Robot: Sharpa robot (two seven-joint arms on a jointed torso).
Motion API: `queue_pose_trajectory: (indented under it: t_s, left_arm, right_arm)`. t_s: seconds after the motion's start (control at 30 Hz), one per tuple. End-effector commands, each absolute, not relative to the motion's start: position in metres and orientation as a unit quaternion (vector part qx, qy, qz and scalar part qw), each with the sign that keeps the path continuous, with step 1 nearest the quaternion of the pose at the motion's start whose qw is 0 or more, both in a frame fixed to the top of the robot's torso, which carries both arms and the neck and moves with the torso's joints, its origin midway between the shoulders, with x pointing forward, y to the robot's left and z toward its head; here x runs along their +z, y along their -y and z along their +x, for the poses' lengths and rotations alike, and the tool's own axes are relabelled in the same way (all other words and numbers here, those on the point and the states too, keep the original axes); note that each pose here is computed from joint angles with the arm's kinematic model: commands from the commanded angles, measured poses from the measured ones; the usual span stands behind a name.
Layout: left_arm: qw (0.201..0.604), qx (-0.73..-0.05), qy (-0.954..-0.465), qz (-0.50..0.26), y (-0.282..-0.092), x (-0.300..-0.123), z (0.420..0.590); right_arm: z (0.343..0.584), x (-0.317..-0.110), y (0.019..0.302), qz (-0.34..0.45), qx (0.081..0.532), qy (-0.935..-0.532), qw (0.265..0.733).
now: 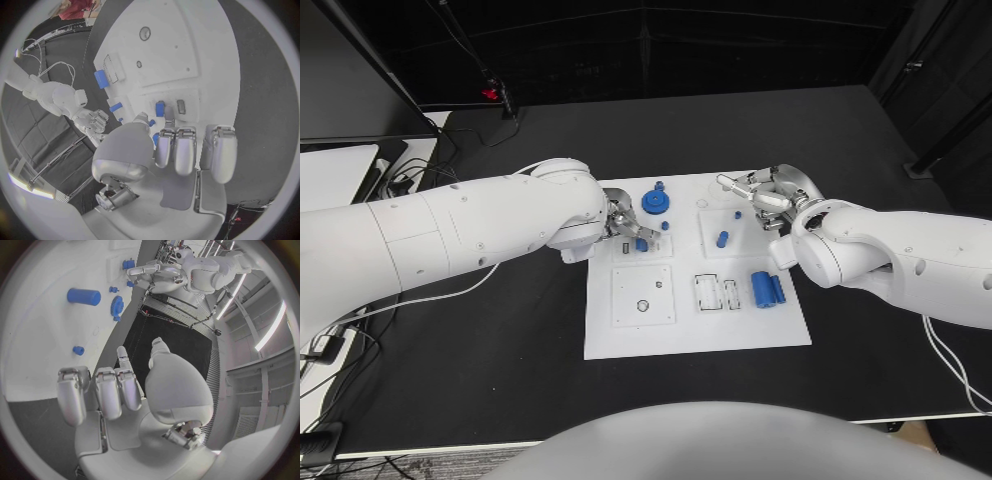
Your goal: Assemble the parts on the task board
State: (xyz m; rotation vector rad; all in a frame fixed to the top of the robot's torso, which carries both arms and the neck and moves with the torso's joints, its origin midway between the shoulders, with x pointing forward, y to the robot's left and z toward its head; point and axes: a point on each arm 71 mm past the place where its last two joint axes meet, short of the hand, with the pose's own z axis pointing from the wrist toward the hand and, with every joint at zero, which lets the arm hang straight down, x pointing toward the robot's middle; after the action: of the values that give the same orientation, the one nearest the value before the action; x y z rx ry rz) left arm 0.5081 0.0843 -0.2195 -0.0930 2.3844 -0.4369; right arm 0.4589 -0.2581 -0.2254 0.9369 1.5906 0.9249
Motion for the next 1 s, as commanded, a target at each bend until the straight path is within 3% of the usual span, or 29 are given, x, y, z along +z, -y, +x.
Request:
queue_pose_trajectory:
  t_s: [0.03,1.0]
  left_arm:
    - [0.35,-0.186,-0.917,-0.037,-0.0816,-0.2179,0.5081]
    - [0.334,-0.164,-0.928,-0.032,-0.0848,-0.2205,0.5059]
  right_arm:
    - [0.4589,-0.2244,0.2571,0.387,0.389,-0.661,0.512]
    - [0.4591,-0.2245,0.2571,0.387,0.389,-0.661,0.512]
